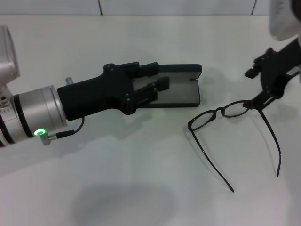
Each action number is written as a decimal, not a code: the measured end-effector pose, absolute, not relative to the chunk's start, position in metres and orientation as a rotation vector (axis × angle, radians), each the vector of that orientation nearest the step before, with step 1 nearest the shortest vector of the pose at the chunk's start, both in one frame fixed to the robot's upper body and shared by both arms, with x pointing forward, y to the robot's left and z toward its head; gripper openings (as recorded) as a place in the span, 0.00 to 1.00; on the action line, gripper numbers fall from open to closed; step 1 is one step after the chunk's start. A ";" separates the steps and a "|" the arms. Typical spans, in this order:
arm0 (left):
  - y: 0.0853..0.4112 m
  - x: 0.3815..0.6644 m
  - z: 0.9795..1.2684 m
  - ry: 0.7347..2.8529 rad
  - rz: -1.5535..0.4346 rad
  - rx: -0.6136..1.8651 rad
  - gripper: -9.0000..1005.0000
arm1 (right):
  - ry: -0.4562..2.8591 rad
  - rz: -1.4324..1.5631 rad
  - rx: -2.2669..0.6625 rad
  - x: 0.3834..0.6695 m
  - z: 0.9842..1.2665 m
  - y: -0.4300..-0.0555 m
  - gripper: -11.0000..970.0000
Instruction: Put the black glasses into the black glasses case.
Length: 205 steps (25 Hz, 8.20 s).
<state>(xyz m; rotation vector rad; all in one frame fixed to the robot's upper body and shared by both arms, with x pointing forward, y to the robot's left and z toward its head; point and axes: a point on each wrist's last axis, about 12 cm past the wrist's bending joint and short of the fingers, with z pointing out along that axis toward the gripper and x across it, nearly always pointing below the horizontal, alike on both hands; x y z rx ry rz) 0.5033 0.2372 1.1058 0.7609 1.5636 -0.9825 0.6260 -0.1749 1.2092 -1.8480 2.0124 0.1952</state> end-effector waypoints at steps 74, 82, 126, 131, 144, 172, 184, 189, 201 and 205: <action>0.274 0.464 1.083 1.348 -1.122 0.646 0.34 | 1.727 0.322 -1.774 0.560 1.187 -0.165 0.10; 0.265 0.463 1.101 1.153 -1.214 0.752 0.25 | 1.402 0.774 -1.317 0.541 1.201 -0.209 0.08; 0.228 0.477 1.105 1.017 -1.421 0.791 0.05 | 1.269 1.140 -1.255 0.564 1.166 -0.172 0.08; 0.228 0.477 1.100 1.043 -1.403 0.769 0.05 | 1.248 1.171 -1.255 0.560 1.167 -0.173 0.08; 0.228 0.475 1.096 1.064 -1.398 0.754 0.05 | 1.220 1.211 -1.267 0.555 1.168 -0.173 0.08; 0.233 0.467 1.097 1.010 -1.412 0.753 0.05 | 1.229 1.217 -1.193 0.554 1.157 -0.183 0.07; 0.241 0.465 1.097 1.008 -1.376 0.732 0.05 | 0.946 1.298 -1.025 0.538 1.189 -0.227 0.08; 0.235 0.469 1.098 1.011 -1.402 0.777 0.05 | 0.784 1.242 -0.903 0.536 1.203 -0.245 0.08; 0.198 0.476 1.103 0.961 -1.520 0.997 0.05 | 0.727 1.092 -0.766 0.568 1.192 -0.209 0.08; 0.191 0.479 1.106 0.936 -1.538 1.028 0.05 | 0.770 1.074 -0.782 0.576 1.187 -0.196 0.08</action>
